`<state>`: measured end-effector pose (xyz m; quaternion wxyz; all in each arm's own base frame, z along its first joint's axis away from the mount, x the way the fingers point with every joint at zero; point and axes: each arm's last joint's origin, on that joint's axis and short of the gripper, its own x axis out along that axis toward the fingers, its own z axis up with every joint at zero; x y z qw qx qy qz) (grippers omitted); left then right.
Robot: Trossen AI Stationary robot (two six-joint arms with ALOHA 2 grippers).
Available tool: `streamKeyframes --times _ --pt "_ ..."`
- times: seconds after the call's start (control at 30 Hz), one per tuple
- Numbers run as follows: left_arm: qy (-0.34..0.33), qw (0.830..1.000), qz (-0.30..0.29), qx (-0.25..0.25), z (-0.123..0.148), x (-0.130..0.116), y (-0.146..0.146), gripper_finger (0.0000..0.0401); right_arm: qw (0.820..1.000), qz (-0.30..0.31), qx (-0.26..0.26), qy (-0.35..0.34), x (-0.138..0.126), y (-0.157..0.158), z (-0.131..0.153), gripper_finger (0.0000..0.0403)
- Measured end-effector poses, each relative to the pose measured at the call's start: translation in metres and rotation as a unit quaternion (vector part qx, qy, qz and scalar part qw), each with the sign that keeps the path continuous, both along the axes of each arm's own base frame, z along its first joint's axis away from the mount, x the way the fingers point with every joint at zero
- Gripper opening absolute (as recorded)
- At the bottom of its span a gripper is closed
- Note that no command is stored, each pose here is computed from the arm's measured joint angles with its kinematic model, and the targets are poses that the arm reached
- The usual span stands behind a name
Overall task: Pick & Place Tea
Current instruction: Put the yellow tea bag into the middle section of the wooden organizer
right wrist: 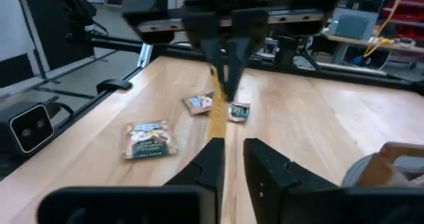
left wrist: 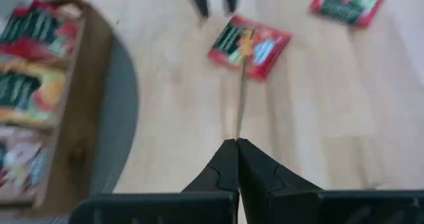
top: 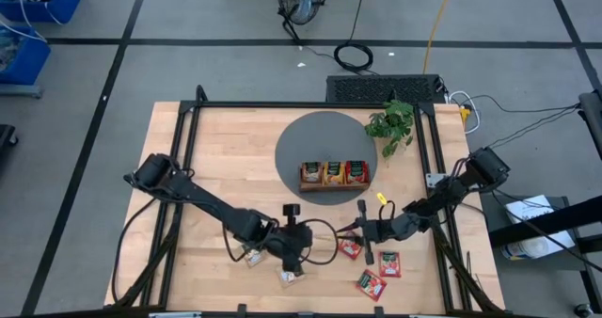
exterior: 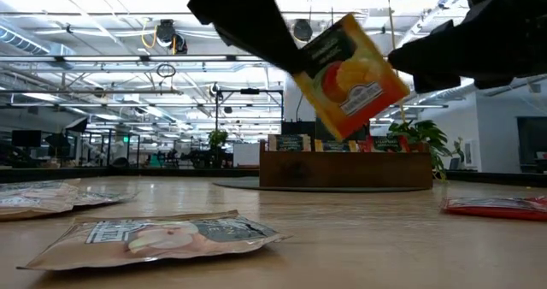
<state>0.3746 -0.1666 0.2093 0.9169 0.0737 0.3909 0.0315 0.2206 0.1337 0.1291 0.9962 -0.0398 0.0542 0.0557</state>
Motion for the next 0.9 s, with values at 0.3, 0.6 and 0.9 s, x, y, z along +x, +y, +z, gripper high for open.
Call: streamKeyframes --times 0.3,0.6,0.9 --pt "0.010 1.000 0.002 -0.011 -0.001 0.000 0.003 0.0002 0.999 0.021 0.042 0.005 0.015 -0.001 0.007 0.0126" --pt "0.009 1.000 0.006 -0.013 -0.001 0.001 0.005 0.0001 0.996 -0.001 0.031 0.089 0.056 -0.005 0.017 0.0174" --pt "0.012 1.000 0.006 -0.011 -0.001 0.001 0.005 0.0001 0.994 0.001 0.029 0.102 0.066 -0.005 0.023 0.0125"
